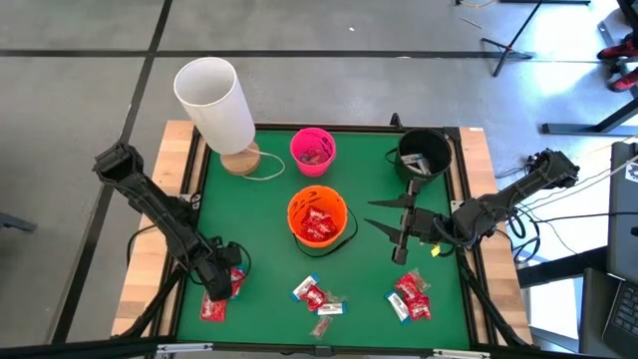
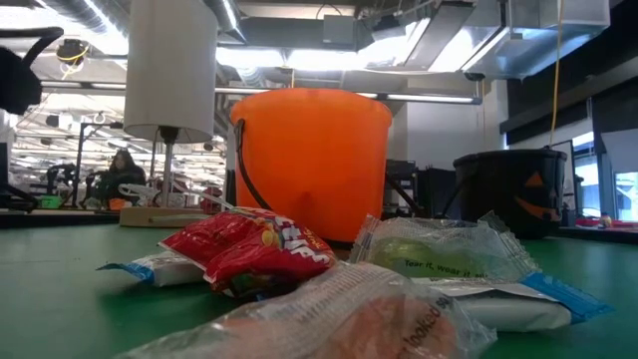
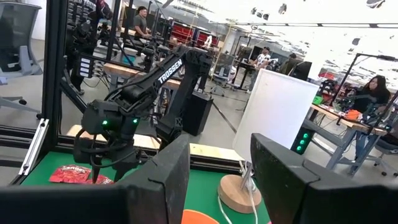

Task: Sort candy
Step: Put the red candy into the orange bucket

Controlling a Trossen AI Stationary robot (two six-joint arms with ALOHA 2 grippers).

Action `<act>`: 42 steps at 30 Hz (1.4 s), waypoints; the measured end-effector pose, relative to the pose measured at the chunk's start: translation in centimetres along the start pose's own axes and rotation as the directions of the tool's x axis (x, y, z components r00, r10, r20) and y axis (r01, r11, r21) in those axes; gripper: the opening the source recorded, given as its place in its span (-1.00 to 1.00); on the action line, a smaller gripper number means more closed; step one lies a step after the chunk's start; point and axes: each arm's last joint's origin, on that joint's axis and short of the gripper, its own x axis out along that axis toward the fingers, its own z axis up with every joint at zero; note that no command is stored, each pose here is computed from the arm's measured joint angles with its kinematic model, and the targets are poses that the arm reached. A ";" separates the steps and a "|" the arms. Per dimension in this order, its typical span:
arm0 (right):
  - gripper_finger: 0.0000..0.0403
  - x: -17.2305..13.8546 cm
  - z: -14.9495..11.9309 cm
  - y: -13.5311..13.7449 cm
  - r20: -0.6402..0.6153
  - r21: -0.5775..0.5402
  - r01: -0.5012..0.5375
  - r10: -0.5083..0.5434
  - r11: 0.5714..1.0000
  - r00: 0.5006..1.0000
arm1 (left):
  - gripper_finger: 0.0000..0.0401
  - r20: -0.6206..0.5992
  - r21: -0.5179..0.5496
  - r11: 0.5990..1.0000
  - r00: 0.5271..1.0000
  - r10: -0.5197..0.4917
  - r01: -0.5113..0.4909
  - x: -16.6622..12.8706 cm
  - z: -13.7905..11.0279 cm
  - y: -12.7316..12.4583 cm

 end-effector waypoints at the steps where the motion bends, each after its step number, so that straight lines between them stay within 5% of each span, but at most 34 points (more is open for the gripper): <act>1: -0.18 0.0 0.0 0.0 0.000 0.001 0.000 0.000 1.000 1.000 | 0.24 -0.005 -0.003 1.000 1.000 0.008 -0.008 0.3 0.0 0.0; 11: -0.18 0.0 0.0 0.0 0.000 0.003 -0.001 0.001 1.000 1.000 | 0.13 -0.030 -0.001 0.999 0.999 0.033 -0.033 0.9 0.0 -0.1; 24: -0.18 0.1 -0.1 0.1 -0.002 0.004 -0.002 0.002 1.000 1.000 | -0.96 -0.008 0.028 0.998 0.998 0.064 -0.064 0.0 0.3 -0.6; 36: -0.18 0.1 0.0 0.1 0.005 0.008 -0.007 0.007 1.000 1.000 | -1.00 0.157 0.100 0.972 0.968 0.196 -0.213 -9.3 2.7 -3.7; 42: -0.18 0.1 0.0 0.1 0.005 0.008 -0.007 0.007 1.000 1.000 | -1.00 0.286 0.129 0.970 0.944 0.164 -0.207 -12.9 4.0 -5.0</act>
